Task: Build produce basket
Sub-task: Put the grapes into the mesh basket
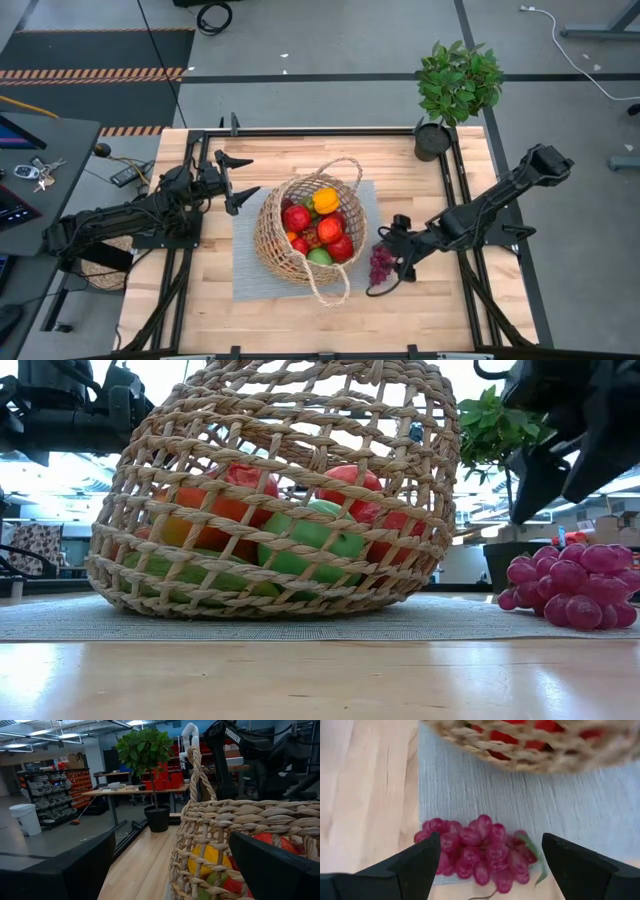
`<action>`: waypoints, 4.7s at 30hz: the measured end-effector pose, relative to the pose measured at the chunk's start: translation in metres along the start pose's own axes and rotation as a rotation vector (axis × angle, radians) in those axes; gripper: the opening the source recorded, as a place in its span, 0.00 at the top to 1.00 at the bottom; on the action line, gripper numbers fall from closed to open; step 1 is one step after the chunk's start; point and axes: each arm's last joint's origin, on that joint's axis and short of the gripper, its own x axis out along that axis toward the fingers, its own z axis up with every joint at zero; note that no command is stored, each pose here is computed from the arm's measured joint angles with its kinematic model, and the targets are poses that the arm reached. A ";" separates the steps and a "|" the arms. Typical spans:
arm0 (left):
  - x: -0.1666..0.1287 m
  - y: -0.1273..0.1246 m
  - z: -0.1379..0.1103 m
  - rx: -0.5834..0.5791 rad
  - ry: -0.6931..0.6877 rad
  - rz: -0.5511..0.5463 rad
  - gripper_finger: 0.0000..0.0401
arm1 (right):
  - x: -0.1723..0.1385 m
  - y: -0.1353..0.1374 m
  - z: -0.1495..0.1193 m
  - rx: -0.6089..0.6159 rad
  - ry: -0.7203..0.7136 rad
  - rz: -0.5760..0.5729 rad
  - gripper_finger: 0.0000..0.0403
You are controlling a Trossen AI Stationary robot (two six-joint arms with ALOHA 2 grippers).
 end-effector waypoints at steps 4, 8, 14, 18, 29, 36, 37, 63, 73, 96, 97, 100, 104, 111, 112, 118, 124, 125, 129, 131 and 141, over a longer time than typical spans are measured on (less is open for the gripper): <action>0.000 0.000 0.000 0.000 0.000 0.000 0.01 | 0.000 0.002 0.003 -0.188 -0.020 0.030 0.13; 0.000 0.000 0.000 0.000 0.000 0.000 0.01 | 0.001 0.001 0.003 -0.332 -0.017 0.042 0.13; 0.000 0.000 0.000 0.000 0.000 0.000 0.01 | 0.005 0.001 0.000 -0.355 0.037 0.077 0.13; 0.000 0.000 0.000 0.000 0.000 0.000 0.01 | 0.020 0.003 -0.004 -0.462 0.094 0.066 0.13; 0.000 0.000 0.000 0.000 0.000 0.000 0.01 | 0.064 0.006 -0.017 -0.590 0.216 0.036 0.13; 0.000 0.000 0.000 0.000 0.000 0.000 0.01 | 0.067 0.003 -0.014 -0.563 0.199 0.025 0.13; 0.000 0.000 0.000 0.000 0.000 0.001 0.01 | 0.067 0.003 -0.013 -0.557 0.191 0.025 0.13; 0.000 0.000 0.000 0.000 0.000 0.000 0.01 | 0.070 -0.001 -0.009 -0.399 0.172 0.017 0.33; 0.000 0.000 0.000 0.000 0.000 0.000 0.01 | 0.070 0.002 -0.003 -0.385 0.111 0.035 0.46; 0.000 0.000 0.000 0.000 0.000 0.000 0.01 | 0.067 0.024 0.018 -0.228 -0.104 0.318 0.49; 0.000 0.000 0.000 0.000 0.000 0.001 0.01 | 0.066 0.025 0.019 -0.215 -0.104 0.352 0.49; 0.000 0.000 0.000 0.000 0.000 0.000 0.01 | 0.058 0.026 0.024 -0.170 -0.108 0.467 0.49; 0.000 0.000 0.000 0.000 0.000 0.000 0.01 | 0.038 0.020 0.035 -0.054 -0.106 0.614 0.49; 0.000 0.000 0.000 0.000 0.000 0.000 0.01 | -0.007 -0.002 0.056 0.190 -0.188 0.740 0.49; 0.000 0.000 0.000 0.000 0.000 0.001 0.01 | -0.012 -0.006 0.059 0.231 -0.205 0.742 0.49; 0.000 0.000 0.000 0.000 0.000 0.000 0.01 | -0.043 -0.034 0.073 0.387 -0.351 0.760 0.49; 0.000 0.000 0.000 0.000 0.000 0.000 0.01 | -0.071 -0.041 0.085 0.301 -0.532 0.905 0.49; 0.000 0.000 0.000 0.000 0.000 0.000 0.01 | -0.074 -0.041 0.087 0.289 -0.559 0.922 0.49; 0.000 0.000 0.000 0.000 0.000 0.000 0.01 | -0.078 -0.042 0.089 0.273 -0.602 0.945 0.49; 0.000 0.000 0.000 0.000 0.000 0.000 0.01 | -0.078 -0.042 0.090 0.276 -0.605 0.941 0.49; 0.000 0.000 0.000 0.000 0.000 0.000 0.01 | -0.098 -0.041 0.109 0.248 -0.794 0.805 0.50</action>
